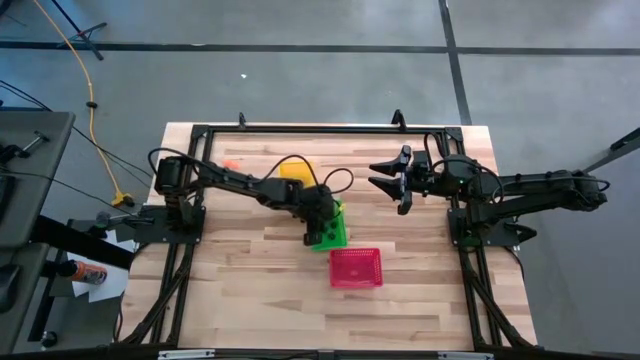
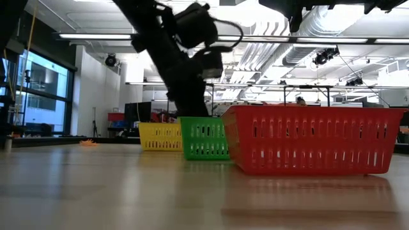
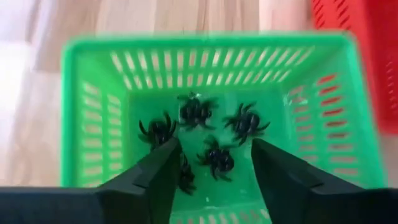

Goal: Sort Halloween decoration

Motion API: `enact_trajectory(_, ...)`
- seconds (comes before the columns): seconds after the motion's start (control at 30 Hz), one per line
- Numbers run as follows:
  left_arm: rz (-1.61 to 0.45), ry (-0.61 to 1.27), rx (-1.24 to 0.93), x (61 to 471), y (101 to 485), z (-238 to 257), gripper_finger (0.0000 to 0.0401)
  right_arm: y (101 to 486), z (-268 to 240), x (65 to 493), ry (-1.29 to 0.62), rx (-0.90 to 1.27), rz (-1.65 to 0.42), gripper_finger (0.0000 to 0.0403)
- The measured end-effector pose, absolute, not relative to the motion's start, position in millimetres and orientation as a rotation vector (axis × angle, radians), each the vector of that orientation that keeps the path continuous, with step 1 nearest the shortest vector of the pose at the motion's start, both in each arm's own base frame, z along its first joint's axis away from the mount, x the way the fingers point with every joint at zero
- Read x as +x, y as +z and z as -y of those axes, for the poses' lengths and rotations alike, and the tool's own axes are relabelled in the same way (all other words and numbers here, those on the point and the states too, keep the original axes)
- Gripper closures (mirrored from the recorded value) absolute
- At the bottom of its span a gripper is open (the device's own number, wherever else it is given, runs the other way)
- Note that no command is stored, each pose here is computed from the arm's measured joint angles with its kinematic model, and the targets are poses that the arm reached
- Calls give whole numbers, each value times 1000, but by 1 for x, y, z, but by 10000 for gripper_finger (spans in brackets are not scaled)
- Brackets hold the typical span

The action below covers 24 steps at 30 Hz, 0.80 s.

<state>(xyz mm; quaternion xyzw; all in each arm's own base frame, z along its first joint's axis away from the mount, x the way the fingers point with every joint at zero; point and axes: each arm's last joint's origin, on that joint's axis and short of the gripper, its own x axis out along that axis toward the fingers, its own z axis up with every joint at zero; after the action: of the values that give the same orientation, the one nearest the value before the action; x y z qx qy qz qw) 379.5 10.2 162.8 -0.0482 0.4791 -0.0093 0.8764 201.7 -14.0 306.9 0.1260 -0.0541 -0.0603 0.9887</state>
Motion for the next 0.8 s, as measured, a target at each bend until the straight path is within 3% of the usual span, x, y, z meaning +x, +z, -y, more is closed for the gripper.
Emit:
enact_trajectory(0.37,-1071,-44,-145,388,227,-35,192,307,14,202,-121,253,108,224)
enact_trajectory(0.8,-494,25,-180,316,340,-34,192,306,14,202,-122,253,103,224)
